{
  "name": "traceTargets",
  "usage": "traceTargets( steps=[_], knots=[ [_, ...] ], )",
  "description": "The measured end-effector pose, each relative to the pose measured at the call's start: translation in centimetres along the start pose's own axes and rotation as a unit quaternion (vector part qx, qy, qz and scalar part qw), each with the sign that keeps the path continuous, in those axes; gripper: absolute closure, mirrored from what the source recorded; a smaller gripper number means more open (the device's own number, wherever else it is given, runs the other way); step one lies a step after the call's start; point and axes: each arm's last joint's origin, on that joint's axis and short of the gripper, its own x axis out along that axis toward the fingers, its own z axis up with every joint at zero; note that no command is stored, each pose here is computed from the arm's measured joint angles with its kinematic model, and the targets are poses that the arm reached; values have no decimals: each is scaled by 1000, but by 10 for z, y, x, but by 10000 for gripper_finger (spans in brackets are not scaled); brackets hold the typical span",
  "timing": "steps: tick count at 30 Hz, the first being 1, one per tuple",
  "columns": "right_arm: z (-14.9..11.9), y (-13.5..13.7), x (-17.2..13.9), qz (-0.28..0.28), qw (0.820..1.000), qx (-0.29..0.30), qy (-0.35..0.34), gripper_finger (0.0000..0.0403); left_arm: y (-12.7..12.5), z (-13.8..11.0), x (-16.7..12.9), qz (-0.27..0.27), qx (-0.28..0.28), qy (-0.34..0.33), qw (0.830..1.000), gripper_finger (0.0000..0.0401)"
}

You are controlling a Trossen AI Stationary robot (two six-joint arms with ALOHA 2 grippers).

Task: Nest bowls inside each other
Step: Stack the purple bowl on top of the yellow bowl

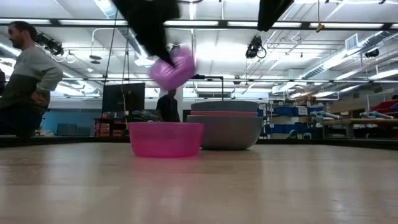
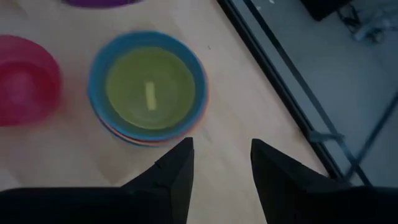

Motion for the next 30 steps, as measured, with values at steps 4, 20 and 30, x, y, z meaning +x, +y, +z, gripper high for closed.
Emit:
traceTargets(
  steps=[4,20,30],
  knots=[
    [-8,-1,-4,-18,1000,6,16,257,1,23,9,-8,10,-13,1000,398],
    [-25,16,-24,20,1000,4,5,257,2,34,85,-10,30,51,998,389],
    [-27,18,-25,21,1000,14,4,257,2,47,78,-44,6,20,999,308]
  ],
)
